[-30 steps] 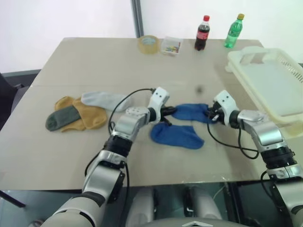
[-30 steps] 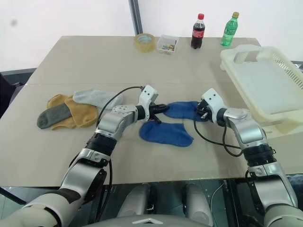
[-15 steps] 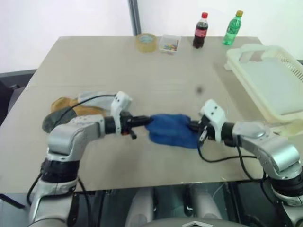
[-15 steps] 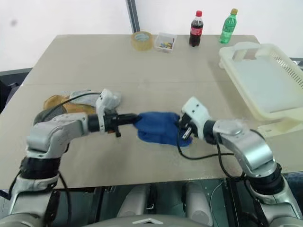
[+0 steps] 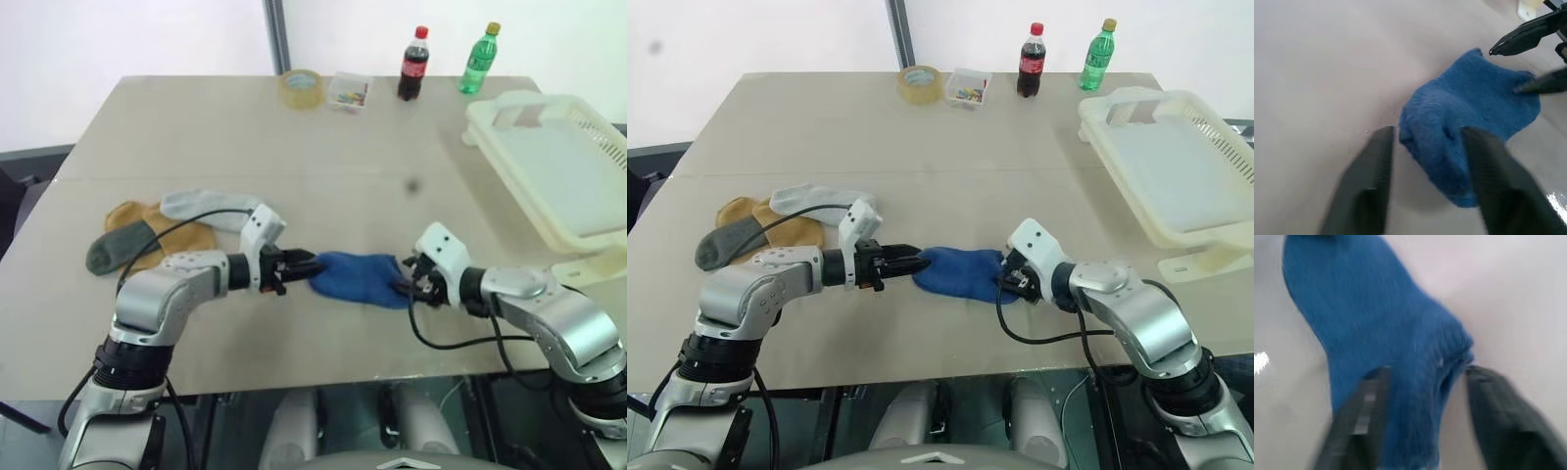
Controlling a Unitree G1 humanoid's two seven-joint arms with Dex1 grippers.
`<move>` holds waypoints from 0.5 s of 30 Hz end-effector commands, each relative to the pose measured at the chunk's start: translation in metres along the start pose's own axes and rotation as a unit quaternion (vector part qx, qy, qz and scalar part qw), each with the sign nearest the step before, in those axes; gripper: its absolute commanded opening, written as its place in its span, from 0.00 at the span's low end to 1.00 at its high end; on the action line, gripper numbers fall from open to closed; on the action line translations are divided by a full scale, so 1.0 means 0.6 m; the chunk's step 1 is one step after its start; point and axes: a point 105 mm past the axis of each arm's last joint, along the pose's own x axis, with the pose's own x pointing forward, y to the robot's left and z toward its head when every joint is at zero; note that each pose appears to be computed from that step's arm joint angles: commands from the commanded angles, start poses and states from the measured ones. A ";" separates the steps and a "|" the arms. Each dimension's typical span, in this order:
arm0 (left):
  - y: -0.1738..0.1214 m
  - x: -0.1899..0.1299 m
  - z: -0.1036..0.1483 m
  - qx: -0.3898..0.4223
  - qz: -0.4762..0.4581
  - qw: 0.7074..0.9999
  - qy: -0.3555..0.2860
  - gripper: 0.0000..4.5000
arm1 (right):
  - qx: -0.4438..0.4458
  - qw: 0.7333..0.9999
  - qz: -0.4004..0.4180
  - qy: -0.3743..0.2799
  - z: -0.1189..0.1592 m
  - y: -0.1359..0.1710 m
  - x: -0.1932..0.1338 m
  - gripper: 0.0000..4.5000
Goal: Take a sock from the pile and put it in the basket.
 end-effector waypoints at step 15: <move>-0.006 -0.027 -0.034 -0.015 -0.037 0.999 0.027 0.95 | -0.106 0.986 0.093 -0.093 0.023 0.026 0.069 0.00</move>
